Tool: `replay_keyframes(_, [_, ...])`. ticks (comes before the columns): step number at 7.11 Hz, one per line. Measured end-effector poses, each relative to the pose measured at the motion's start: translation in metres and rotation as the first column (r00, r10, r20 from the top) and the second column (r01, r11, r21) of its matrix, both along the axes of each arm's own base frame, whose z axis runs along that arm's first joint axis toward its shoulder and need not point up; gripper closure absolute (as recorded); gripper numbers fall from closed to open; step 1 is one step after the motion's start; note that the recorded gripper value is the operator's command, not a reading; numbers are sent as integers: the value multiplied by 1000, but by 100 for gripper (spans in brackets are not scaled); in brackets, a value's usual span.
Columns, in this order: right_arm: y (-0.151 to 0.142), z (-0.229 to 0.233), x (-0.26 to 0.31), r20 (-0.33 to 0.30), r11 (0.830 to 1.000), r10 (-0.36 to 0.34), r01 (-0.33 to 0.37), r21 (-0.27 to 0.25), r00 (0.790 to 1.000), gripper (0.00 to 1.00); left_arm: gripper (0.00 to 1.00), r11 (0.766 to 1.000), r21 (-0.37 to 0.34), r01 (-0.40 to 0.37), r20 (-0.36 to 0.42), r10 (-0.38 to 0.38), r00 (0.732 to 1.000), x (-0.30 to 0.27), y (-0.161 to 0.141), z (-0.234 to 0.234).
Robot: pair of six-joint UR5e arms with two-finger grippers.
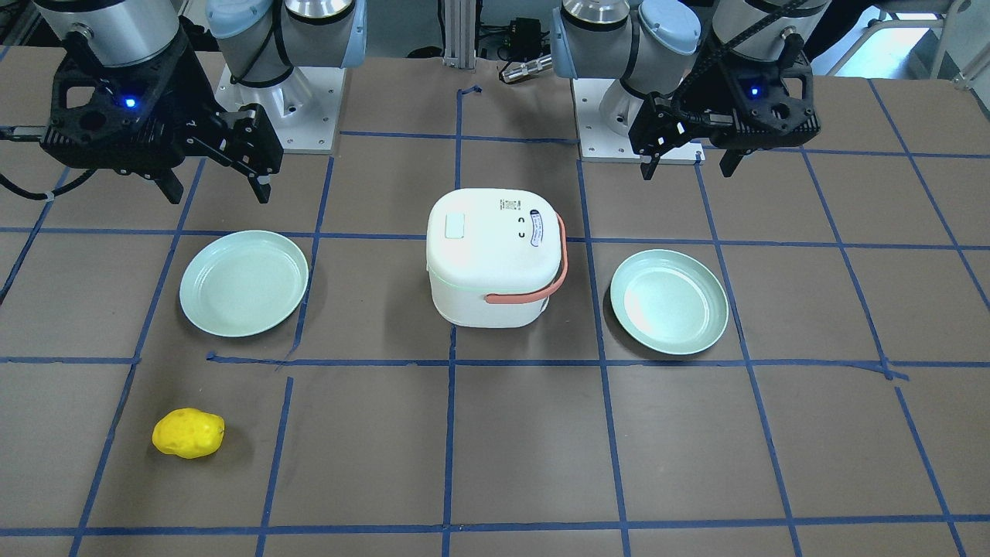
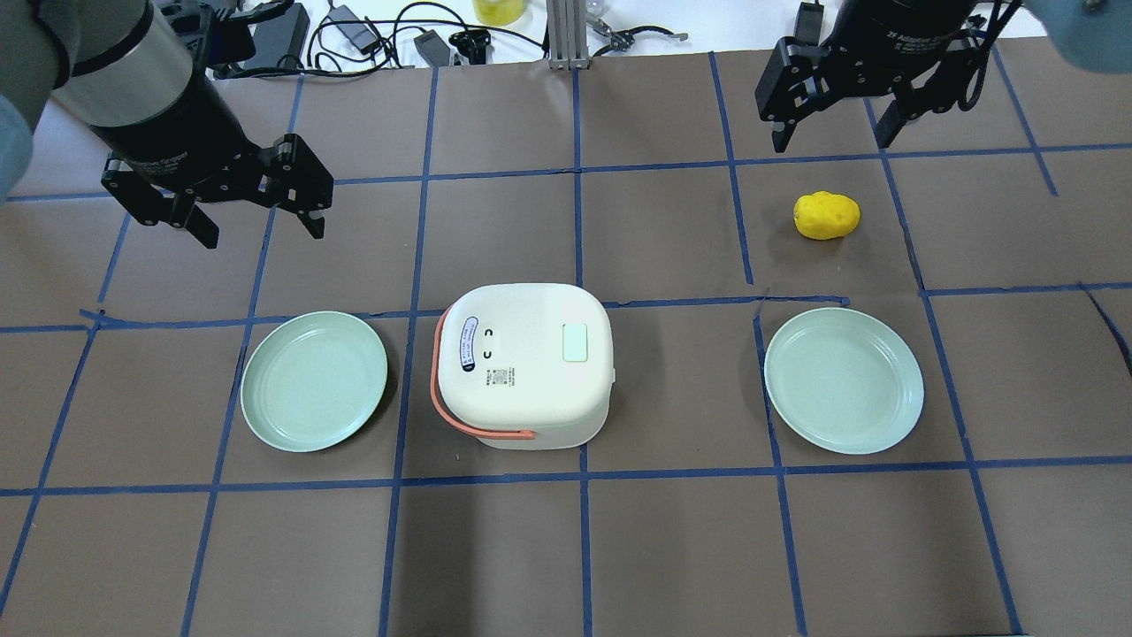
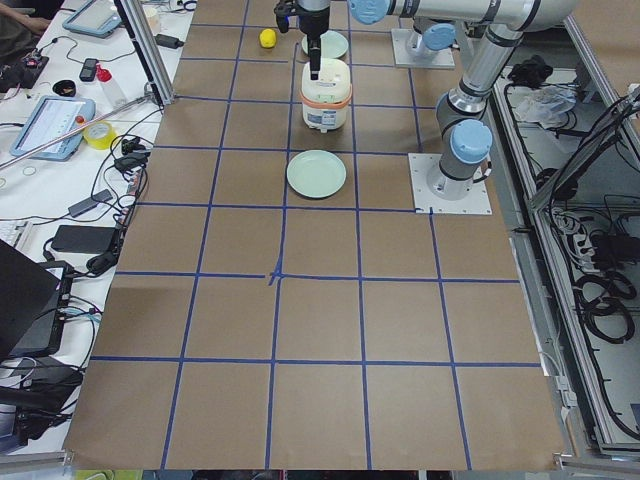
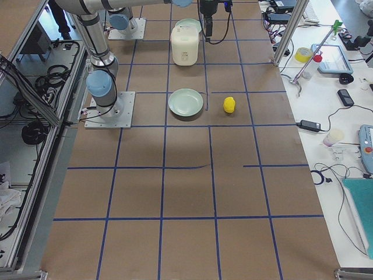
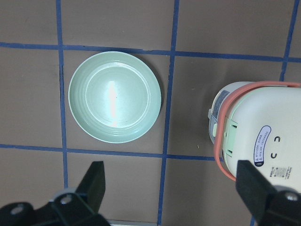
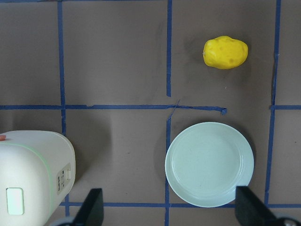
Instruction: Press rice cooker button
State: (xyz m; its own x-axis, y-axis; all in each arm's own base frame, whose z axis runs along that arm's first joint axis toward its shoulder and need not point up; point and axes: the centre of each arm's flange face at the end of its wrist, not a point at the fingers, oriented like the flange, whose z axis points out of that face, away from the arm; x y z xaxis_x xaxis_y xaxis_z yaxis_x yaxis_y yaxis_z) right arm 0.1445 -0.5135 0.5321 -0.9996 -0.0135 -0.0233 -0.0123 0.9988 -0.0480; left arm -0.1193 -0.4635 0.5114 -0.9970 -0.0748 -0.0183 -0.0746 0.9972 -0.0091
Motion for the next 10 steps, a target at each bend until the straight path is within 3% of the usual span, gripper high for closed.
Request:
replay_keyframes(1, [1,2,2,9,1000,2,-2,1,1000,98,0,1000,0,0,0,0,1000,0,0,0])
replay_keyframes(5, [17,-2,39,116,997,23,-31,65,993,100,0,1000,0,-1,0,1,1000,0,0,0])
replay_keyframes(8, [32,-19,84,102,993,-13,1,118,995,100,0,1000,0,0,0,0,1000,0,0,0])
replay_keyframes(10, [49,-41,117,92,988,8,-22,154,996,100,0,1000,0,-1,0,1,1000,0,0,0])
